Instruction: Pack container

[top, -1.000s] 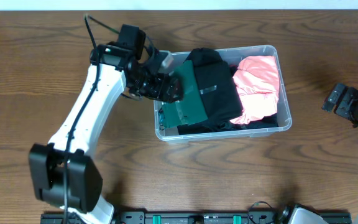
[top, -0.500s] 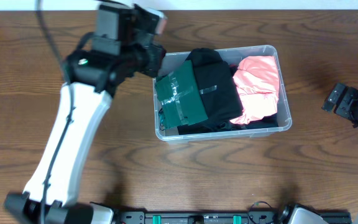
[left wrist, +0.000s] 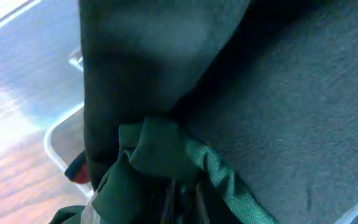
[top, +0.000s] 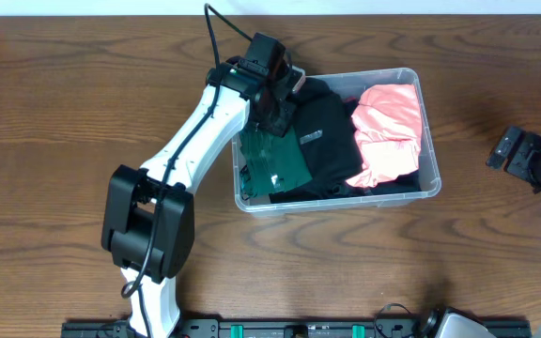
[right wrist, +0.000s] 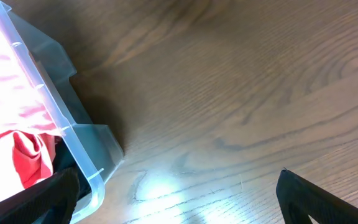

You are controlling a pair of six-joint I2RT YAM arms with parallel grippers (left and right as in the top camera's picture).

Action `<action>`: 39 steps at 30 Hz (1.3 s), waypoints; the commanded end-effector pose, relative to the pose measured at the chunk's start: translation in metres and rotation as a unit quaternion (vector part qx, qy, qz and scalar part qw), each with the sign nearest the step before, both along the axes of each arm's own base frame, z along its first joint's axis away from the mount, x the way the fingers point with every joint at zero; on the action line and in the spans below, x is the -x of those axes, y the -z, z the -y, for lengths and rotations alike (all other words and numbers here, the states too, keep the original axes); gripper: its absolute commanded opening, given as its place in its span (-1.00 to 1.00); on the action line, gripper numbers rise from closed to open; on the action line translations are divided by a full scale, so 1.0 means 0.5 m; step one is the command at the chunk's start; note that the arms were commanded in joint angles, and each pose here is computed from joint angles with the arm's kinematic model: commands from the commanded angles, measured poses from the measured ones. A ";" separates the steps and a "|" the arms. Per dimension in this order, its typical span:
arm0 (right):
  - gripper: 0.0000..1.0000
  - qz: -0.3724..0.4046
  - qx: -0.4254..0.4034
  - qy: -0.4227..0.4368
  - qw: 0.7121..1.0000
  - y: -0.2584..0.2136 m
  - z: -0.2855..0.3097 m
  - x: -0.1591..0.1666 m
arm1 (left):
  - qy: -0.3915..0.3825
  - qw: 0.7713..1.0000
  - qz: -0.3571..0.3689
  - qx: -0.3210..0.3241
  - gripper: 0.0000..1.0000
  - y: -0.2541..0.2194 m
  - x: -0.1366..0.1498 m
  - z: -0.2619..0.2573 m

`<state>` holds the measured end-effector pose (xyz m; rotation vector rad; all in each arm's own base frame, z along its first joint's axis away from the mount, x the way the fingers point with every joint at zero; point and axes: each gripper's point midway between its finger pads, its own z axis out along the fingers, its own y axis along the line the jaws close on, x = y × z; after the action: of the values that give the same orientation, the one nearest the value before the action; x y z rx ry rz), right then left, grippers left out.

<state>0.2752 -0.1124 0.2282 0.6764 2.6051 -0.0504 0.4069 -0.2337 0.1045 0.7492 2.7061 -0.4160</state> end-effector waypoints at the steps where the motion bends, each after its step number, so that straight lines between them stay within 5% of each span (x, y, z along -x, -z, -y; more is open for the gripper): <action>1: 0.97 0.001 0.001 -0.004 1.000 -0.002 0.001 0.002 | 0.018 1.000 0.004 0.005 -0.75 -0.042 0.020 0.008; 3: 0.99 0.008 -0.015 -0.013 1.000 -0.002 -0.012 -0.003 | 0.016 0.999 0.039 0.008 -0.67 -0.113 0.018 -0.008; 4: 0.98 0.013 -0.025 -0.025 0.999 -0.003 -0.023 -0.007 | 0.009 0.998 0.061 0.006 -0.26 -0.149 0.016 -0.021; 6: 0.99 0.013 -0.024 -0.051 0.998 -0.003 -0.039 -0.013 | -0.013 0.994 0.112 0.002 0.93 -0.228 0.013 -0.057; 14: 0.99 0.071 0.024 -0.174 0.982 -0.035 -0.133 -0.099 | -0.141 0.964 0.227 0.009 0.96 -0.423 0.014 -0.260; 26: 0.99 0.149 0.074 -0.279 0.946 -0.023 -0.233 -0.277 | -0.287 0.941 0.181 -0.018 0.96 -0.356 -0.037 -0.480; 39: 0.98 0.142 0.077 -0.246 0.956 -0.057 -0.218 -0.199 | -0.277 0.945 0.174 -0.028 0.96 -0.377 0.055 -0.477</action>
<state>0.3908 -0.0012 0.2371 -0.0619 2.4315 0.0215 0.3978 0.0038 0.2750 0.0284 2.4973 -0.0800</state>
